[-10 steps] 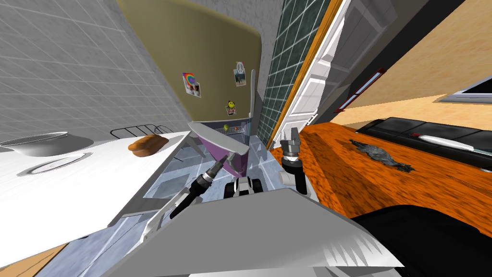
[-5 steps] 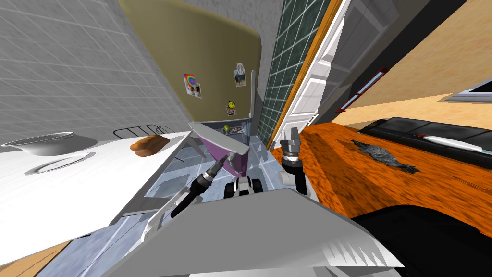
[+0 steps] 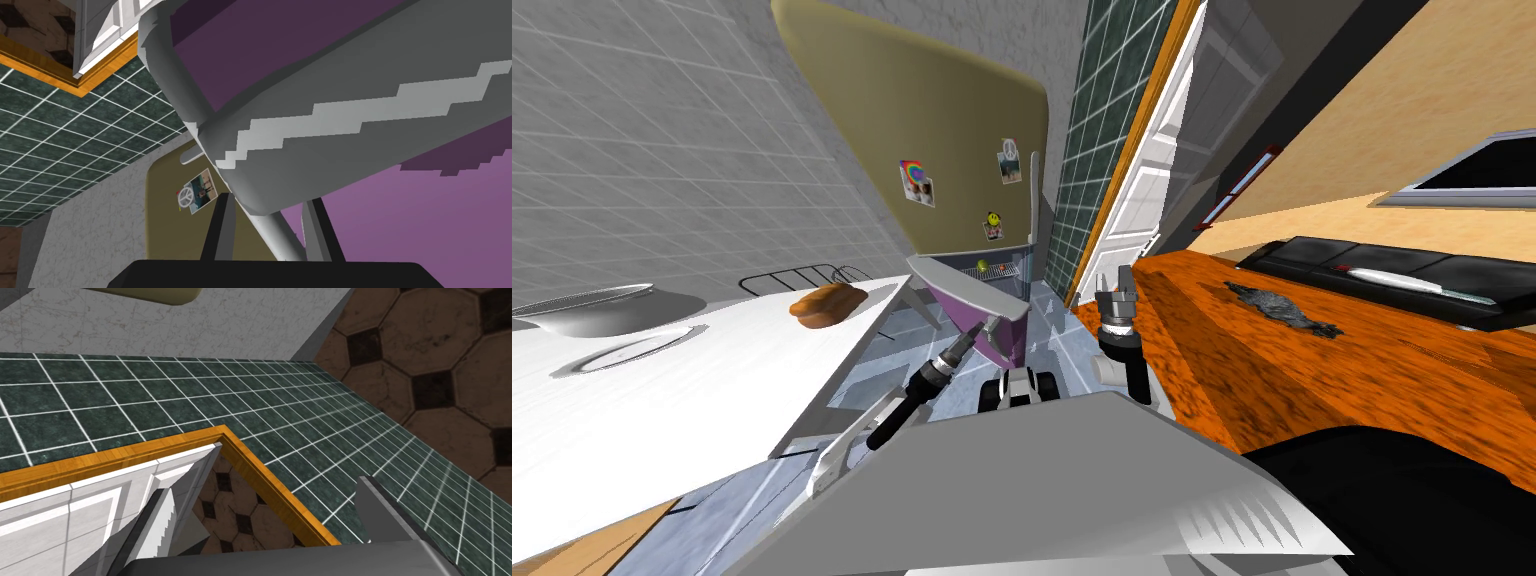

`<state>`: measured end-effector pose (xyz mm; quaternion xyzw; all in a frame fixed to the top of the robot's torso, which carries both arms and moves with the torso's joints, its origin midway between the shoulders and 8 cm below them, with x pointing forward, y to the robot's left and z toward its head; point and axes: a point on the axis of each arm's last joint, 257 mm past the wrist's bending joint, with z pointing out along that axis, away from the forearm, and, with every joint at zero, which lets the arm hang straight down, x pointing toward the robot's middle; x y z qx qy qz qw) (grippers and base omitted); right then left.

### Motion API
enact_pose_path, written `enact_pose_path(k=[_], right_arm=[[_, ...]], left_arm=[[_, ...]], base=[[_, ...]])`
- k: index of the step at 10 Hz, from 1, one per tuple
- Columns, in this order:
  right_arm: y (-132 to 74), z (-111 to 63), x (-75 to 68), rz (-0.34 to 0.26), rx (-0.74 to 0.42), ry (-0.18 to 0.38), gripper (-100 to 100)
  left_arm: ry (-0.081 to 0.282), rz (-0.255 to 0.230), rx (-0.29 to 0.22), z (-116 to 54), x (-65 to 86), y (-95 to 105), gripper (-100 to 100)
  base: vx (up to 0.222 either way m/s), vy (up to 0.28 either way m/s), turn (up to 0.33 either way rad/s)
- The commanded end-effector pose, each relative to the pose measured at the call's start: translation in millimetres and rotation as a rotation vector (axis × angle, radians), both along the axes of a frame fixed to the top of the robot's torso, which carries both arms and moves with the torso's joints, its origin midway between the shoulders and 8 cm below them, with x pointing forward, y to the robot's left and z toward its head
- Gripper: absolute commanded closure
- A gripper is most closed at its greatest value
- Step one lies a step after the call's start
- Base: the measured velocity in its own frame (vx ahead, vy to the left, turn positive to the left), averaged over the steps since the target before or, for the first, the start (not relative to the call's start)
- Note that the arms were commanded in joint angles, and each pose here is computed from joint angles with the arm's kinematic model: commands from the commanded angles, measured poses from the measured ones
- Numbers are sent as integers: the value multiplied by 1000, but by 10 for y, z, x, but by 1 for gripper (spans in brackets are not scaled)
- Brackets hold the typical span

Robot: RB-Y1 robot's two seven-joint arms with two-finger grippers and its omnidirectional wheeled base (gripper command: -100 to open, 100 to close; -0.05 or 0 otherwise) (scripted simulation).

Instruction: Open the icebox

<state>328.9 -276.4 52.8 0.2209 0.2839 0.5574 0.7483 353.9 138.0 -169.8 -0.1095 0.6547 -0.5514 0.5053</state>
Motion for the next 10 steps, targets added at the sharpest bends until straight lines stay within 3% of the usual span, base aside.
enact_pose_path(k=[1, 5, 6, 10], right_arm=[[0, 0, 0, 0, 0, 0, 0], [0, 0, 0, 0, 0, 0, 0], [0, 0, 0, 0, 0, 0, 0], [0, 0, -2, 0, 0, 0, 0]], left_arm=[[14, -14, -4, -60, 17, 31, 100], [34, -21, -3, -138, 114, 157, 100], [12, -24, -3, 55, 115, 154, -100], [11, -48, -4, 274, 35, 115, -100]], base=[[-170, 240, -258], [-233, 289, -243], [-113, 124, -10], [48, -77, 73]])
